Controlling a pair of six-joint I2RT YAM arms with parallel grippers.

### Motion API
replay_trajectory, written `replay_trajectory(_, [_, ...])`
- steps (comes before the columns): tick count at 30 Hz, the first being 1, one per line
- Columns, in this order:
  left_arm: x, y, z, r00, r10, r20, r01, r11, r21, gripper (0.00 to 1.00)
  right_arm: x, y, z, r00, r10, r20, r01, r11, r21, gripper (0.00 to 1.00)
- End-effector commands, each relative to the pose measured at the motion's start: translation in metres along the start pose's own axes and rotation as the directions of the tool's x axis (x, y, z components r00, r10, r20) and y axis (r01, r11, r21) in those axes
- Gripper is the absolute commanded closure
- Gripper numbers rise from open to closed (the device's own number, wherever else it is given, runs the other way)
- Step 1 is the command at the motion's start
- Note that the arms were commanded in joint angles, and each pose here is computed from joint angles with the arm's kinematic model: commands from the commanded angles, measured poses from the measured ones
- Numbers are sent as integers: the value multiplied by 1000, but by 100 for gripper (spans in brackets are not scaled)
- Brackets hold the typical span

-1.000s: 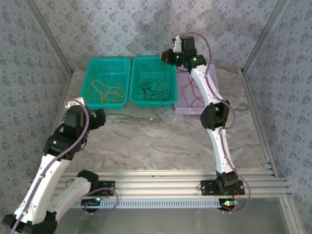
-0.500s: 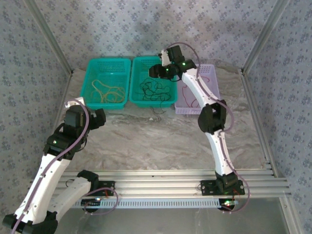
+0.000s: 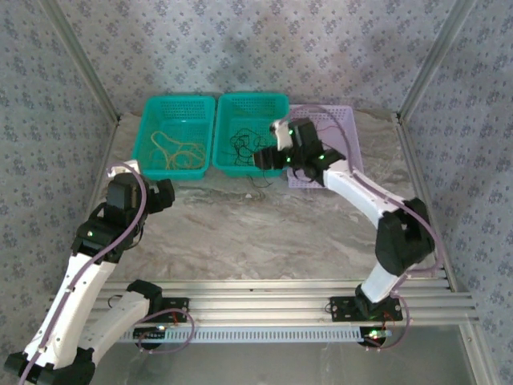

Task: Untangle the cables

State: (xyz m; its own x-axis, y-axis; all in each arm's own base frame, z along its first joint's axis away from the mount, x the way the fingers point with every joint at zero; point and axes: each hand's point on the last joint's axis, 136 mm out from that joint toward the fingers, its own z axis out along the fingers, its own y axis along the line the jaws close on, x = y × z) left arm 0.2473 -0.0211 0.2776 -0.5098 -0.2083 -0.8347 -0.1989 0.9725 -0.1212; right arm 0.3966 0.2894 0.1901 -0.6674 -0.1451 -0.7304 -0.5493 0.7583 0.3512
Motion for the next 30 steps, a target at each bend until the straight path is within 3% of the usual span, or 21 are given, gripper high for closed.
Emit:
replay_trajectory(1, [1,-2,2,1000,6,-5,-6,1000,10,0,25,-6,27,998,-52,-27,52,998,26,35])
replay_trajectory(12, [1,-1,2,1000,9,-6,-9,1000,4,0,45,-38,67,982,-166,-85,180,961,211,36])
replay_trajectory(18, [1,-1,2,1000,12,-5,-12,1000,2,0,48,-42,79,976,-183,-121,207,951,230,56])
replay_trajectory(22, [1,-1,2,1000,11,-4,-11,1000,4,0,38,-28,66,977,-190,-97,207,954,216,91])
replay_trajectory(24, [1,-1,2,1000,12,-4,-12,1000,3,0,20,-10,49,974,-222,-45,227,952,208,100])
replay_trajectory(30, [2,-2,4,1000,17,-11,-17,1000,5,0,-43,43,-12,962,-259,93,249,963,102,100])
